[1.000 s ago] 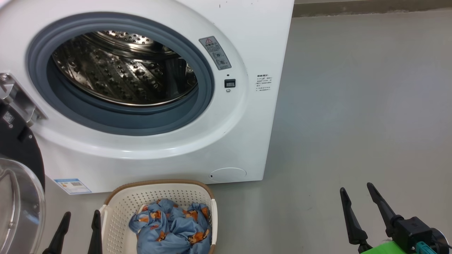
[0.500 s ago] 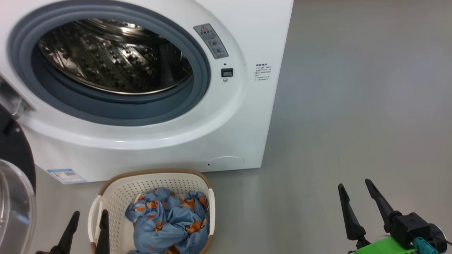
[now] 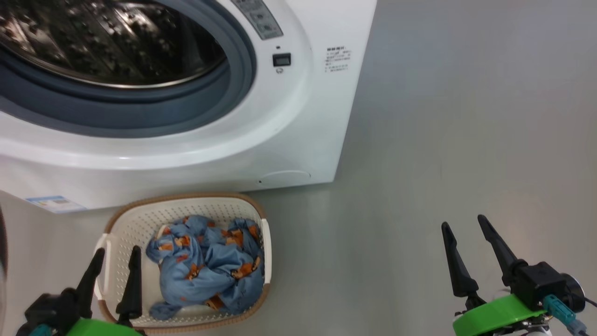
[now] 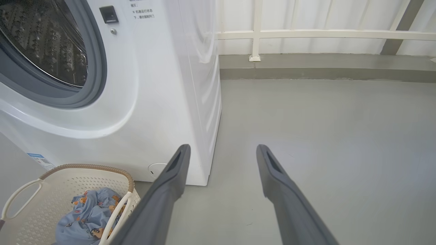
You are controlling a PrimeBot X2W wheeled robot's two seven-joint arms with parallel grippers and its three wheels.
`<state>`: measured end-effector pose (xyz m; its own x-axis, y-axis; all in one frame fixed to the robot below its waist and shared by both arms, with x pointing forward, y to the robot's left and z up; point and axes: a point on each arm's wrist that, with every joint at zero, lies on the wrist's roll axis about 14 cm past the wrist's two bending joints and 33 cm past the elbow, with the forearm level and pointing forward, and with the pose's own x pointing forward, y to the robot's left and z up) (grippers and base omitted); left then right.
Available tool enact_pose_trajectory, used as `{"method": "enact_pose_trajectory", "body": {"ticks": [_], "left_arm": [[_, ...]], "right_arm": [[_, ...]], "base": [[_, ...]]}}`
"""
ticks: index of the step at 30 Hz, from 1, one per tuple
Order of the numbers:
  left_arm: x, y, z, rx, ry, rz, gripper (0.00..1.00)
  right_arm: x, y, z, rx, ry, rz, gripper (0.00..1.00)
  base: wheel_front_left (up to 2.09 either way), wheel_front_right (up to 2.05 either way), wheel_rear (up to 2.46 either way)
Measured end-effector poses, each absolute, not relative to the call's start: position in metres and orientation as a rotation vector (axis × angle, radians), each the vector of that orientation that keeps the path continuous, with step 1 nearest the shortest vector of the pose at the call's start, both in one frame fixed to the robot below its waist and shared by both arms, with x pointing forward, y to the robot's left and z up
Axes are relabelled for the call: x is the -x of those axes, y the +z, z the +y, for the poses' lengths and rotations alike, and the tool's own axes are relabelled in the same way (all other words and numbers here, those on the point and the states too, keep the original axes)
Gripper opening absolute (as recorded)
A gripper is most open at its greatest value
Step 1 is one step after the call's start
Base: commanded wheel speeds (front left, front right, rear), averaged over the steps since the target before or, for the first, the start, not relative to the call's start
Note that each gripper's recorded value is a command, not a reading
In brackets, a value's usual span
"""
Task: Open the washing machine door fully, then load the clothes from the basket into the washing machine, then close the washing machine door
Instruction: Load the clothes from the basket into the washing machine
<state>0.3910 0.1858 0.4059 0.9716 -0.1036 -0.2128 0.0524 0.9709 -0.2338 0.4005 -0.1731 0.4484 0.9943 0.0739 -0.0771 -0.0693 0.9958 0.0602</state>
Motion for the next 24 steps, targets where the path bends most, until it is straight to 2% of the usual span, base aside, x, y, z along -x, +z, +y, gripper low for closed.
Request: {"method": "enact_pose_trajectory", "body": {"ticks": [12,24], "left_arm": [[-0.423,0.341,0.163,0.277,-0.171,0.408,1.0],[-0.422,0.255,0.146,0.227,-0.29,0.665,1.0]], "right_arm": [[-0.422,0.416,-0.177,-0.08,0.054,0.146,1.0],[-0.43,0.382,-0.193,-0.079,0.008,0.219,1.0]], "base": [[0.0,0.0,0.0],[0.0,0.0,0.0]]}}
